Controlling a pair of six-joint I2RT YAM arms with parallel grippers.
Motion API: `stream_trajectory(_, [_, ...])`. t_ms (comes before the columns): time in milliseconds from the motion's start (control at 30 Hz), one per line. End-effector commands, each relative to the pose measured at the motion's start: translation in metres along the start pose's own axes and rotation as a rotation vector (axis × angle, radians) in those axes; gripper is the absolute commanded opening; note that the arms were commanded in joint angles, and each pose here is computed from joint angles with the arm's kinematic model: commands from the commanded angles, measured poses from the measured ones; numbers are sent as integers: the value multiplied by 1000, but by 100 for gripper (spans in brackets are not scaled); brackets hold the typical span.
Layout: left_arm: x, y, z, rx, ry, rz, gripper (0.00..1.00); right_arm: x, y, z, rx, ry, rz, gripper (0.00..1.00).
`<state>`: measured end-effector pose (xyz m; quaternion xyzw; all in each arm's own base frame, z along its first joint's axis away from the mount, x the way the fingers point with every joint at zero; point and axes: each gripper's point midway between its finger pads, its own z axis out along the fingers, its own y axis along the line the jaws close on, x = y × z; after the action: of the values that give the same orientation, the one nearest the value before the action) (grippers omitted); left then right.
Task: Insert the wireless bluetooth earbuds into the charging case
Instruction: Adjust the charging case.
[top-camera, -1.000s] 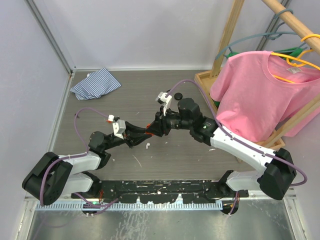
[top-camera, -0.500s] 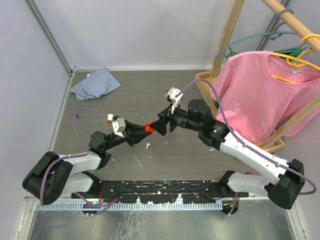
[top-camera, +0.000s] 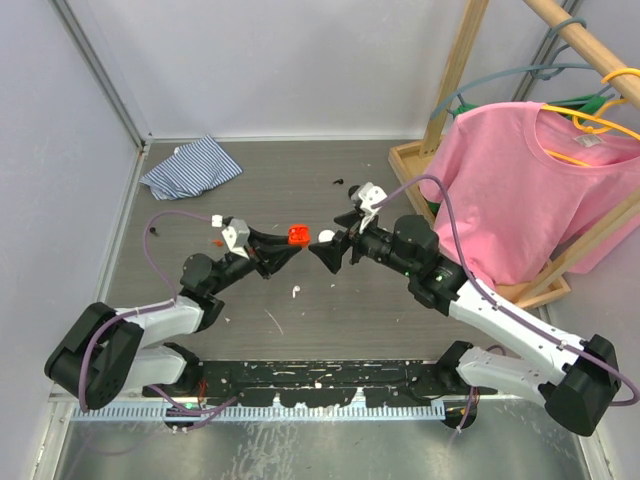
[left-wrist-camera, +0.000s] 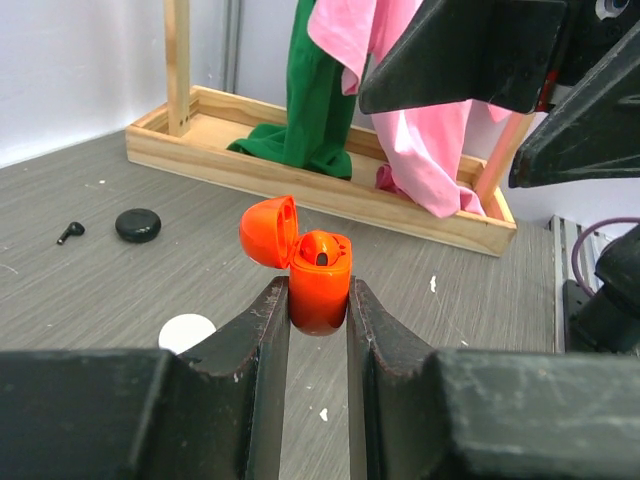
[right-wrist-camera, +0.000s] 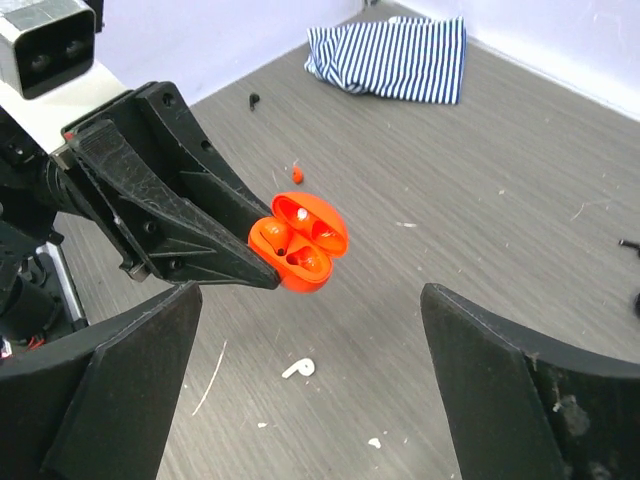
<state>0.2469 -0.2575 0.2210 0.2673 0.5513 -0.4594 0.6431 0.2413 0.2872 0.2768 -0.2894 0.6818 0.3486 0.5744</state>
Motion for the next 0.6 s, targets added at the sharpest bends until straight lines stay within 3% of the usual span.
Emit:
stream_trajectory(0, [-31, 2, 10, -19, -82, -8, 1, -32, -2, -7, -92, -164, -33, 96])
stream_trajectory(433, [-66, -34, 8, 119, -108, -24, 0, 5, 21, -17, -407, -267, -55, 83])
stream_trajectory(567, [-82, -50, 6, 191, -125, 7, 0, -3, 31, -23, -469, -328, -91, 79])
